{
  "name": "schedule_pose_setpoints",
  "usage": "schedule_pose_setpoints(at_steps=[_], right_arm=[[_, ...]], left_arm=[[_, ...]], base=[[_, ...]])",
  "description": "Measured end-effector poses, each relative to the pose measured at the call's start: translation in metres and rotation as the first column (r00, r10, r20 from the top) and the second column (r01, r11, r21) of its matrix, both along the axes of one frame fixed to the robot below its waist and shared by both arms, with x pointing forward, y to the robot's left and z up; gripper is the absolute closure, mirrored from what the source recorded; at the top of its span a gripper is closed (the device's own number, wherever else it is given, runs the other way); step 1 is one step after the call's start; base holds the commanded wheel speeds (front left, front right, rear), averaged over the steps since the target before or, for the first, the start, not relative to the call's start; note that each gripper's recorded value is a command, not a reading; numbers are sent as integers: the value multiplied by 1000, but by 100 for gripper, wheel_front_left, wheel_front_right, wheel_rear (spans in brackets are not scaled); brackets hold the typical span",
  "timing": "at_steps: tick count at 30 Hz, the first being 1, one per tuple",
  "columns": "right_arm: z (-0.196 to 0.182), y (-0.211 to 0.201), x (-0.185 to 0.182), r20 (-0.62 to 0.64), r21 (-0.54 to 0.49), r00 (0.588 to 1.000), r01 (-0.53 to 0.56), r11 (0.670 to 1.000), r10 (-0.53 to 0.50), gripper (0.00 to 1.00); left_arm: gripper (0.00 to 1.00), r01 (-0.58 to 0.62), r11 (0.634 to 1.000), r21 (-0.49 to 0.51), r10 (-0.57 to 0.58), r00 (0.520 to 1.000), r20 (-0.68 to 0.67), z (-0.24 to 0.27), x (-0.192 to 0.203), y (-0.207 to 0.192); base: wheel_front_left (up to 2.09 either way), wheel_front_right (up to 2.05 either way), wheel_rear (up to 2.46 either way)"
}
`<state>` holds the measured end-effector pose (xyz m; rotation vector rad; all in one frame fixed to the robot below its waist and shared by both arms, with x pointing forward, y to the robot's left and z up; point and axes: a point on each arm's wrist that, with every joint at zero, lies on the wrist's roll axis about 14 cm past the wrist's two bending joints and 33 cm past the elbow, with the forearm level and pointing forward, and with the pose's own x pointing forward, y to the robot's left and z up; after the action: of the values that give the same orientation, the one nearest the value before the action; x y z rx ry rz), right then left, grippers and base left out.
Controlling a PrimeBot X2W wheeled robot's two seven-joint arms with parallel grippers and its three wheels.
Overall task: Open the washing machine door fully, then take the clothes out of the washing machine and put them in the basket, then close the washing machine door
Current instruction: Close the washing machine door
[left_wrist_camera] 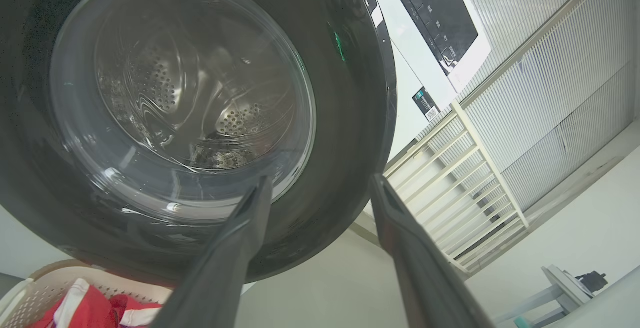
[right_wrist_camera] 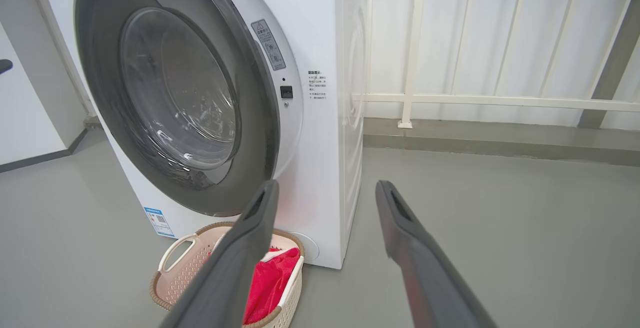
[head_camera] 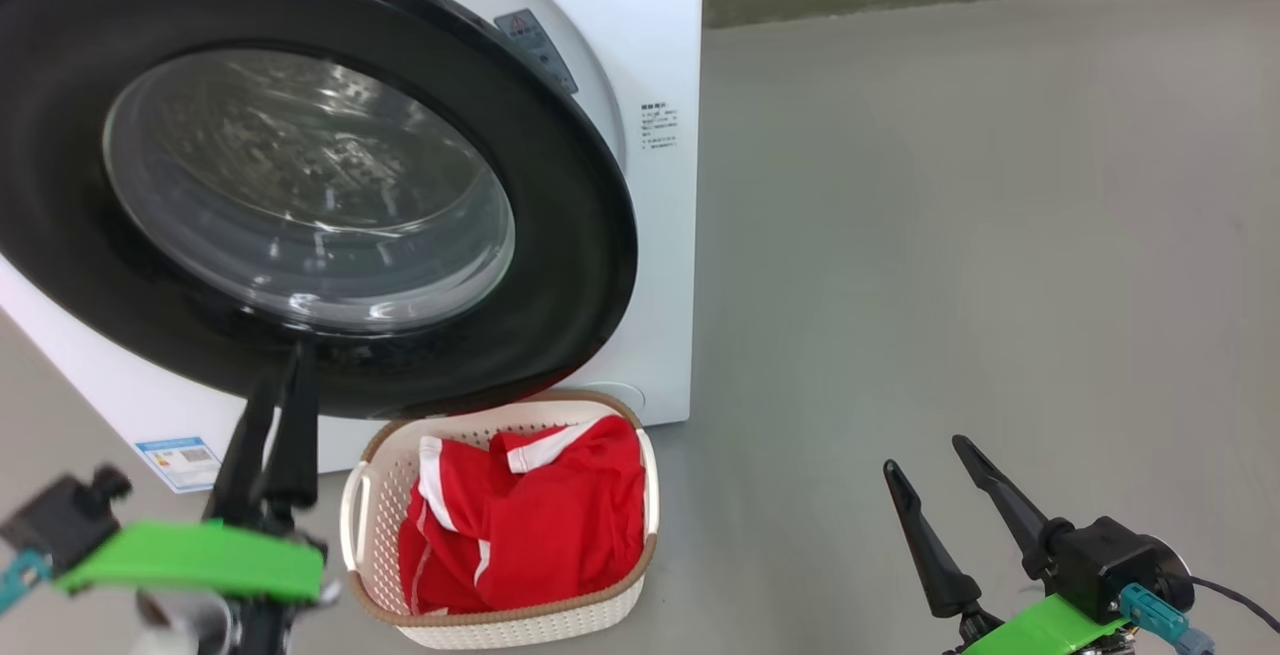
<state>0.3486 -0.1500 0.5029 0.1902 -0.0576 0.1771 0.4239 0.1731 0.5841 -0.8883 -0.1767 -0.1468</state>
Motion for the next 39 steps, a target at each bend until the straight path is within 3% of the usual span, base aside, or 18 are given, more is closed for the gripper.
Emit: schedule_pose_setpoints(at_steps=[5, 11, 18, 22, 27, 39], right_arm=[[6, 2, -2, 20, 4, 1000, -3, 1000, 3, 0], [9, 1, -6, 31, 7, 1000, 0, 1000, 0, 0], [13, 0, -9, 44, 9, 999, 4, 1000, -4, 0], [17, 0, -9, 56, 12, 998, 7, 1000, -8, 0], [17, -2, -10, 59, 11, 998, 14, 1000, -14, 0], [12, -3, -14, 41, 19, 999, 23, 1000, -23, 0]], left_arm=[[0, -46, 986, 160, 51, 998, -26, -21, -27, 15], [0, -88, 921, 379, 108, 994, -31, -38, -53, 27], [0, -170, 785, 595, 181, 983, 42, -37, -82, 42], [0, -174, 727, 664, 196, 980, 41, -46, -94, 48], [0, -142, 716, 683, 218, 975, -27, -72, -108, 48], [0, -152, 703, 695, 245, 969, -35, -78, -109, 53]], base=[[0, 0, 0], [0, 0, 0], [0, 0, 0], [0, 0, 0], [0, 0, 0], [0, 0, 0]])
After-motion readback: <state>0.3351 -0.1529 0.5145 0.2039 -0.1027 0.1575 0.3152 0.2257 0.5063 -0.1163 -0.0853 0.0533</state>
